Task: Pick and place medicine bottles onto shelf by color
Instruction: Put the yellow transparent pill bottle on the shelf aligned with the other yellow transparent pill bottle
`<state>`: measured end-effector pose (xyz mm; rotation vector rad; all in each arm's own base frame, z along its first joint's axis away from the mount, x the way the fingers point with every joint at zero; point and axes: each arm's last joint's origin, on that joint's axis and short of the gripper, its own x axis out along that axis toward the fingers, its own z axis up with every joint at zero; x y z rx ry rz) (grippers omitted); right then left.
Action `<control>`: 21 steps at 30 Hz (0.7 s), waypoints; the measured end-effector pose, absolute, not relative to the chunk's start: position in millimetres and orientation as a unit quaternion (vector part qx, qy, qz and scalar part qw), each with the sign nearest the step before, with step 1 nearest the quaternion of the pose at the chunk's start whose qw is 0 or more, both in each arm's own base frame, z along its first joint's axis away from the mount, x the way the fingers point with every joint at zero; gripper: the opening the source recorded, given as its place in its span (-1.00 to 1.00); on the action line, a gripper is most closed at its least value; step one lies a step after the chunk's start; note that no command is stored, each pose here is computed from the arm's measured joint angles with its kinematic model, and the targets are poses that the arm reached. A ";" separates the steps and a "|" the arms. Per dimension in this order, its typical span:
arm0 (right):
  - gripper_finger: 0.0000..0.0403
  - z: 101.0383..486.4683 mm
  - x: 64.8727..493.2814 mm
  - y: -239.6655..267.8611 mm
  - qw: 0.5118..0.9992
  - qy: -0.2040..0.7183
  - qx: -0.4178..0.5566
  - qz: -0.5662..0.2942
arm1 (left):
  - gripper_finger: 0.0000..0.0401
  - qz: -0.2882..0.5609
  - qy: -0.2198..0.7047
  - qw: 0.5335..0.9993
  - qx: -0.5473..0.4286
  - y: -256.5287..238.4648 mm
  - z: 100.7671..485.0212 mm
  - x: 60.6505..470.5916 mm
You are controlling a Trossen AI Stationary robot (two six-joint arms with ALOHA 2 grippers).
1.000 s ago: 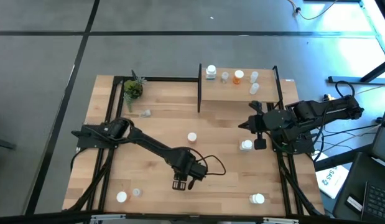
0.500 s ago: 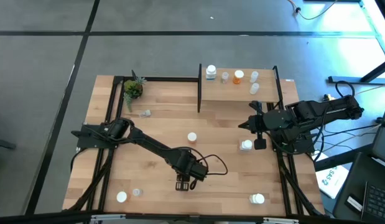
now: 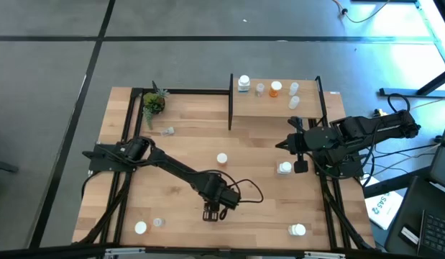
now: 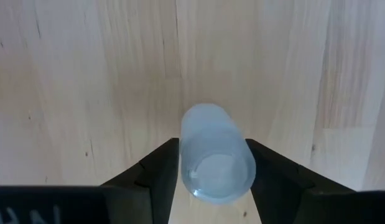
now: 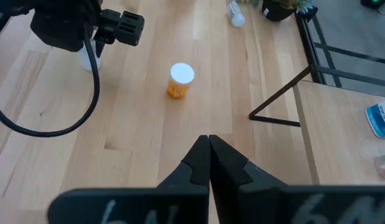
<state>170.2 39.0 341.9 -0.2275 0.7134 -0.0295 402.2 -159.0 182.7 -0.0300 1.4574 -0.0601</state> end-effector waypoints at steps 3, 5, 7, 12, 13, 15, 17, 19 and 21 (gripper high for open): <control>-0.99 341.9 170.2 39.0 0.930 0.348 -0.114 -0.014 | -0.14 -0.029 0.666 0.746 -0.012 -158.9 184.5 401.4; -0.99 341.9 170.2 39.0 0.929 0.348 -0.121 -0.011 | -0.14 -0.031 0.668 0.744 -0.008 -158.6 184.7 400.8; -0.99 341.9 170.2 39.0 0.929 0.348 -0.122 -0.011 | -0.14 -0.032 0.669 0.742 -0.005 -158.4 184.6 400.4; -0.98 342.0 170.2 39.0 0.931 0.348 -0.111 -0.015 | -0.13 -0.032 0.669 0.743 -0.004 -158.3 184.8 400.5; -0.98 342.0 170.2 39.0 0.931 0.348 -0.109 -0.015 | -0.13 -0.031 0.668 0.743 -0.003 -158.2 184.9 400.6; -0.98 342.0 170.2 39.0 0.931 0.348 -0.108 -0.015 | -0.13 -0.029 0.667 0.744 -0.001 -158.0 184.9 400.6; -0.96 341.9 170.2 39.1 0.931 0.348 -0.107 -0.014 | -0.13 -0.030 0.667 0.745 0.003 -157.7 185.1 400.7; -0.92 341.8 170.1 40.0 0.931 0.350 -0.102 0.001 | -0.13 -0.027 0.666 0.746 0.005 -157.6 185.3 400.8; -0.87 341.6 170.1 40.9 0.931 0.351 -0.096 0.015 | -0.13 -0.026 0.665 0.746 0.006 -157.6 185.4 400.8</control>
